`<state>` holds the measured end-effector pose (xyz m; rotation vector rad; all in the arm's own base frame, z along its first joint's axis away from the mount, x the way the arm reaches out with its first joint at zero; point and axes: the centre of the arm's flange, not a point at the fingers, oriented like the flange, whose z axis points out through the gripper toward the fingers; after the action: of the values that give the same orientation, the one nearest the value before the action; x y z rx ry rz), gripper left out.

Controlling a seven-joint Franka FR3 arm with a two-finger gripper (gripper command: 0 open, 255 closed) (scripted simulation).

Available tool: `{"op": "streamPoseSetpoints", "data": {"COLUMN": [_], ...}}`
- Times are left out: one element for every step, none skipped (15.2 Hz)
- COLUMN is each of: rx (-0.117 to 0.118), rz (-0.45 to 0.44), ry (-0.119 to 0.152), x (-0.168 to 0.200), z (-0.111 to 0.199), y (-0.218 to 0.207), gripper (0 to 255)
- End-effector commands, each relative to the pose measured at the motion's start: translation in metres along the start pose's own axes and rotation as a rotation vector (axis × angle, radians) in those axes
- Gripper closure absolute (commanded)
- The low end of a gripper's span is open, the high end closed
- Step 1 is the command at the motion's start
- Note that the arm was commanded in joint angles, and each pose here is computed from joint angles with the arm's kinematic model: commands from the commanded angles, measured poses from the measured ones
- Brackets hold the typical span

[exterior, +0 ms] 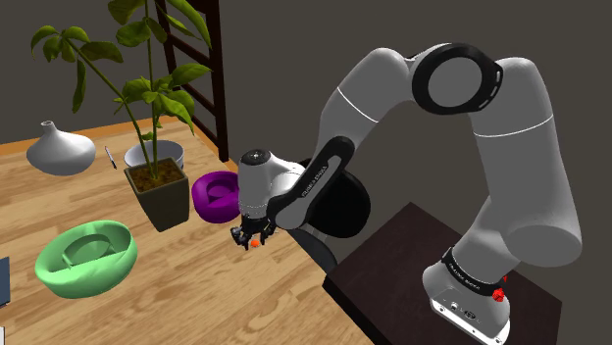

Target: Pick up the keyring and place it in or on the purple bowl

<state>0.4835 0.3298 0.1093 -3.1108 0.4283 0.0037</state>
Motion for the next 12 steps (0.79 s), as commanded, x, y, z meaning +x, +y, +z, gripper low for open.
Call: {"op": "streamPoseSetpoints", "data": {"rx": [-0.005, -0.005, -0.005, -0.005, -0.005, -0.005, -0.005, -0.005, -0.005, -0.005, -0.005, -0.005], "rz": [0.0, 0.001, 0.001, 0.001, 0.001, 0.001, 0.001, 0.001, 0.001, 0.001, 0.001, 0.001], "ry": [-0.006, -0.006, -0.006, -0.006, -0.006, -0.006, -0.006, -0.006, -0.006, -0.006, -0.006, -0.006], "x": [-0.001, -0.001, -0.001, -0.001, -0.001, -0.001, -0.001, -0.001, -0.001, -0.001, -0.001, -0.001], "z": [0.005, 0.005, 0.0, -0.005, -0.011, -0.016, -0.021, -0.026, -0.032, -0.037, -0.042, -0.048], "y": [0.002, 0.003, 0.003, 0.003, 0.003, 0.003, 0.003, 0.003, 0.002, 0.002, 0.002, 0.002], "gripper": [255, 255, 255, 255, 255, 255, 255, 255, 255, 255, 255, 255]}}
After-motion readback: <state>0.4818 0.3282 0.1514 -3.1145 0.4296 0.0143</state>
